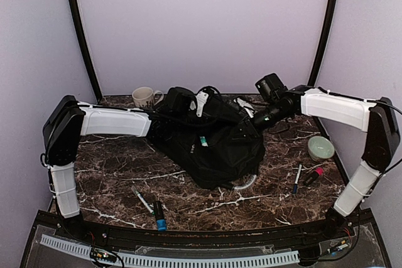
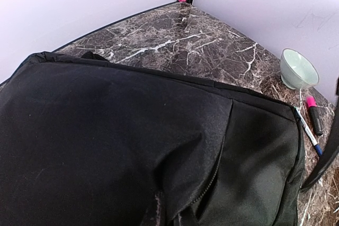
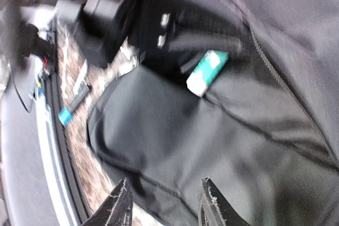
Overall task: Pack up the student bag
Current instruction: Pick up the stationery from the center of the board.
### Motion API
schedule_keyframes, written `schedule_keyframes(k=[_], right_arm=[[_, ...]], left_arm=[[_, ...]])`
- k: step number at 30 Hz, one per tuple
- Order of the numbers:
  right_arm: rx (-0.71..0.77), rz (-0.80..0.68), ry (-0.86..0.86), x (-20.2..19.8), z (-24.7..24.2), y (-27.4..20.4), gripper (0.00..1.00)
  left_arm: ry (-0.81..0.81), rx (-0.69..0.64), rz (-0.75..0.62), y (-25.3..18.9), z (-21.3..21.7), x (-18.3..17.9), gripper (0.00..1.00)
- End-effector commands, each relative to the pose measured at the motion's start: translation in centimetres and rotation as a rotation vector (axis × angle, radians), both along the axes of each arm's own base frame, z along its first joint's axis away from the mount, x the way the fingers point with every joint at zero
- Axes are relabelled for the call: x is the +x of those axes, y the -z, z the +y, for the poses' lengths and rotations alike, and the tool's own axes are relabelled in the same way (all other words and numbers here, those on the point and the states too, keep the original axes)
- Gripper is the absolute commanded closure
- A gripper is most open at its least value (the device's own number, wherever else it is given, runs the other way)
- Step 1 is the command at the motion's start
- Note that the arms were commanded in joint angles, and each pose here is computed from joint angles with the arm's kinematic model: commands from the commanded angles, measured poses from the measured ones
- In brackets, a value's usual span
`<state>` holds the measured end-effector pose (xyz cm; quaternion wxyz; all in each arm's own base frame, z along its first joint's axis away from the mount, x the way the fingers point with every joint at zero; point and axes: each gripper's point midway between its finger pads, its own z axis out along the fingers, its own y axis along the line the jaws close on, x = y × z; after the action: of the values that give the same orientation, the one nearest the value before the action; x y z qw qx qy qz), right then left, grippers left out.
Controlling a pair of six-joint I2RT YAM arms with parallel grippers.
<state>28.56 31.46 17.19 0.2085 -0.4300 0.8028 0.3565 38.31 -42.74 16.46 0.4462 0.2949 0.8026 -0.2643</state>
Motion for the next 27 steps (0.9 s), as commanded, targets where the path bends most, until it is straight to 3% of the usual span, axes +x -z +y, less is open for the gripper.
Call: schedule_keyframes(k=[1,6,9,17,25,27], right_arm=[[-0.106,-0.154,-0.041,-0.9,-3.5,-0.1,0.58],[-0.235,-0.253,-0.069,-2.2,-8.0,0.4,0.65],[-0.388,-0.274,-0.125,-3.6,-11.3,3.2,0.67],[-0.619,-0.290,-0.180,-6.1,-18.0,5.6,0.61],[-0.750,-0.472,-0.171,-5.5,-21.2,4.6,0.49],[-0.752,-0.565,-0.102,-4.2,-21.4,4.2,0.27]], left_arm=[[0.101,-0.085,-0.037,-3.7,-1.1,-1.9,1.00],[0.157,-0.054,0.019,-1.2,-1.7,-2.8,1.00],[0.182,-0.041,0.050,0.2,-2.0,-3.2,1.00],[0.194,-0.008,0.156,2.5,-2.6,-3.5,1.00],[0.194,0.094,0.190,4.9,-1.9,-3.5,1.00],[0.189,0.078,0.209,5.2,-1.9,-3.7,1.00]])
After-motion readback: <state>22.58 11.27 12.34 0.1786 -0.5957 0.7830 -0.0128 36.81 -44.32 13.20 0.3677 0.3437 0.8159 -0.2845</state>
